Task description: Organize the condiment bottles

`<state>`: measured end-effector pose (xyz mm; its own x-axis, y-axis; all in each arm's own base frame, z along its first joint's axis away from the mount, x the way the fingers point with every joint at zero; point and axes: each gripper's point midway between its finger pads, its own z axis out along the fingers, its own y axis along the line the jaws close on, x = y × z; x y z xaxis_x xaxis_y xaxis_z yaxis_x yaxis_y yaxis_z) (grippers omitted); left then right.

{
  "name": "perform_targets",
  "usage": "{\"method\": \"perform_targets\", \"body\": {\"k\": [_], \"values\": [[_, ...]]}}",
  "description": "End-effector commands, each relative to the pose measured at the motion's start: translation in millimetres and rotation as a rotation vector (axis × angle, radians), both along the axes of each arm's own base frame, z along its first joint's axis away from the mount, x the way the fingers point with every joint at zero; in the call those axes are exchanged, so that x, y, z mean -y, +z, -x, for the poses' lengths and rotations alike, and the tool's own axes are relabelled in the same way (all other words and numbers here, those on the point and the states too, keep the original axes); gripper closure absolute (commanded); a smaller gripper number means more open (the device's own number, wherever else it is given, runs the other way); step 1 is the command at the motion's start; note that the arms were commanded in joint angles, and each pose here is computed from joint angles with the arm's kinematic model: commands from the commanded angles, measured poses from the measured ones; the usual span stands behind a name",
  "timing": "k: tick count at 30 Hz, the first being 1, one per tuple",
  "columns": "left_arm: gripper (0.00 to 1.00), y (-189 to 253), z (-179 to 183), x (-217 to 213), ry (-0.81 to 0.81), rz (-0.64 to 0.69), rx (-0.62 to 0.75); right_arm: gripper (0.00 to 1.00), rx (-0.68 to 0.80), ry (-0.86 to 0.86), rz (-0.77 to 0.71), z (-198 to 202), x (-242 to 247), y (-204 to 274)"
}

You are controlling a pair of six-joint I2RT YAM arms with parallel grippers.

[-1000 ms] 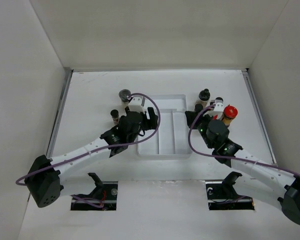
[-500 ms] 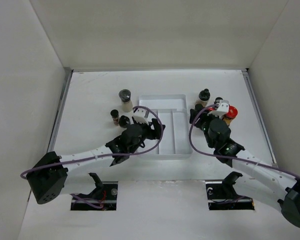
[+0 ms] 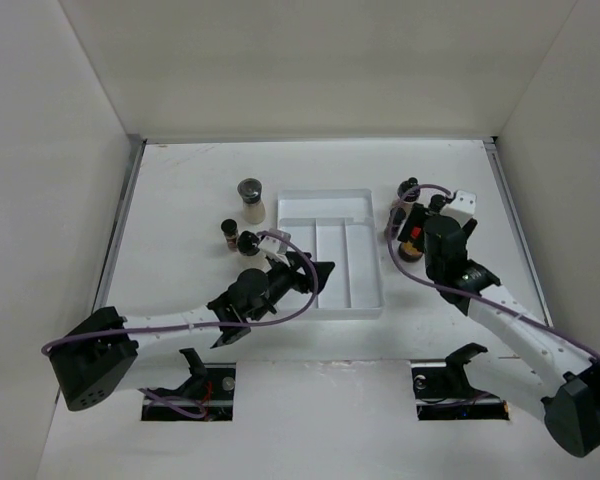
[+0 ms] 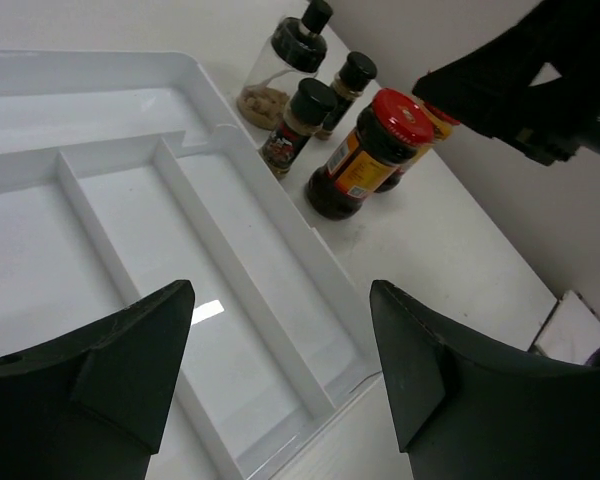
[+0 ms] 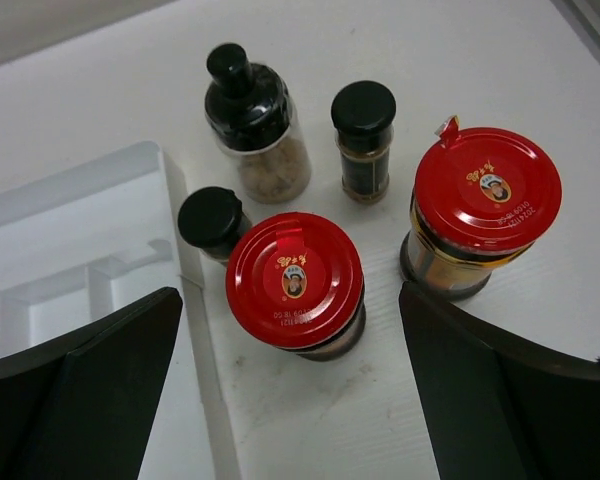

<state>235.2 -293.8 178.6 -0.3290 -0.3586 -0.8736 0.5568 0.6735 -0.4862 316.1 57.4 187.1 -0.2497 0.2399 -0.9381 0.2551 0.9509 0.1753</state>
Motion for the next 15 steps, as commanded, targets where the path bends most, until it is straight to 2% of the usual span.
{"method": "perform_targets", "body": {"k": [1,7,15], "values": [[0.3,27.5,12.3,7.5,-0.056,0.107,0.058,0.02,-0.053,0.006,0.007,-8.5,-1.0,3.2],[0.29,31.9,15.4,3.3,-0.056,0.127,0.074,0.02,-0.103,0.006,0.01,-28.2,1.0,-2.4],[0.29,27.0,12.0,2.3,-0.044,0.132,0.06,0.03,-0.188,0.046,0.022,-41.2,-9.1,-32.2]]}}
